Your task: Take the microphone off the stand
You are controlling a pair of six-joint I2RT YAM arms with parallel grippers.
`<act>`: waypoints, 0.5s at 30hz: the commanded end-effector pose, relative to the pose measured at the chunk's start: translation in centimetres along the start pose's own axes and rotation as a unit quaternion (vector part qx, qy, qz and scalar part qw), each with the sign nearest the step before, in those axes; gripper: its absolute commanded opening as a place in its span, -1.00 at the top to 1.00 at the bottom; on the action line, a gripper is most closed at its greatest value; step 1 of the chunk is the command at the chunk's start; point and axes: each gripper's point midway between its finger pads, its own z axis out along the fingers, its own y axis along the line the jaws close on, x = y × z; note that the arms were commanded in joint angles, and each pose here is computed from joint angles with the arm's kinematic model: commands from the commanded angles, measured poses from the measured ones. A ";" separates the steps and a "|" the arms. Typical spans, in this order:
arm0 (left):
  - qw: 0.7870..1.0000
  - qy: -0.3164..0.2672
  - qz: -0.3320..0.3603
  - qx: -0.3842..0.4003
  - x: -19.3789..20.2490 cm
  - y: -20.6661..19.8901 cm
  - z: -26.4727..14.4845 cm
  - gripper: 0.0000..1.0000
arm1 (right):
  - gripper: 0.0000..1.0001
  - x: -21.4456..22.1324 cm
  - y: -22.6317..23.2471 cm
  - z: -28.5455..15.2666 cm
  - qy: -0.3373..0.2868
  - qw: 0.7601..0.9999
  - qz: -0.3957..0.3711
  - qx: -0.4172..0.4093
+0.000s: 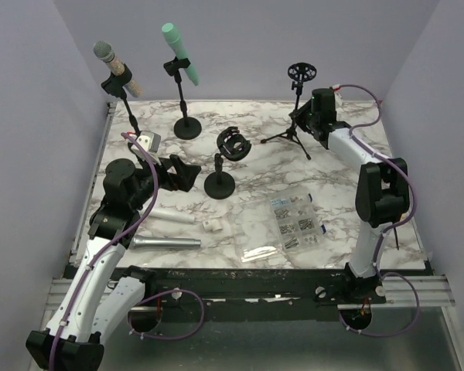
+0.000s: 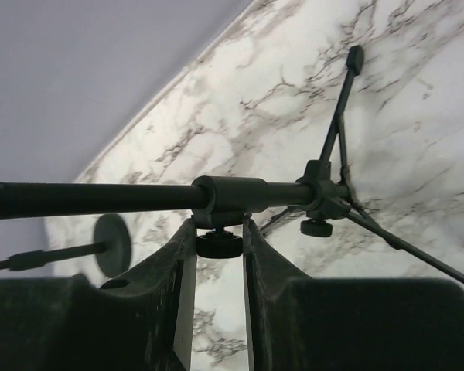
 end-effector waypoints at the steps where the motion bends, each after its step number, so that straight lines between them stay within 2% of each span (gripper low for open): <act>1: 1.000 -0.010 0.009 -0.001 -0.2 0.0 0.0 -0.89 | 0.94 1.1 -4.4 -0.5 -0.025 0.979 -0.136 0.150; 8: 1.000 -0.011 0.010 -0.005 -0.2 0.2 -0.1 -0.89 | 0.87 0.9 -2.8 -1.5 -0.077 0.946 -0.243 0.200; 11: 1.000 -0.010 0.010 -0.005 -0.2 0.2 0.0 -0.89 | 0.71 0.4 -1.6 -1.6 -0.089 0.933 -0.280 0.209; 15: 1.000 -0.012 0.010 -0.008 -0.2 0.3 -0.1 -0.89 | 0.51 0.1 0.0 -1.3 -0.083 0.931 -0.300 0.192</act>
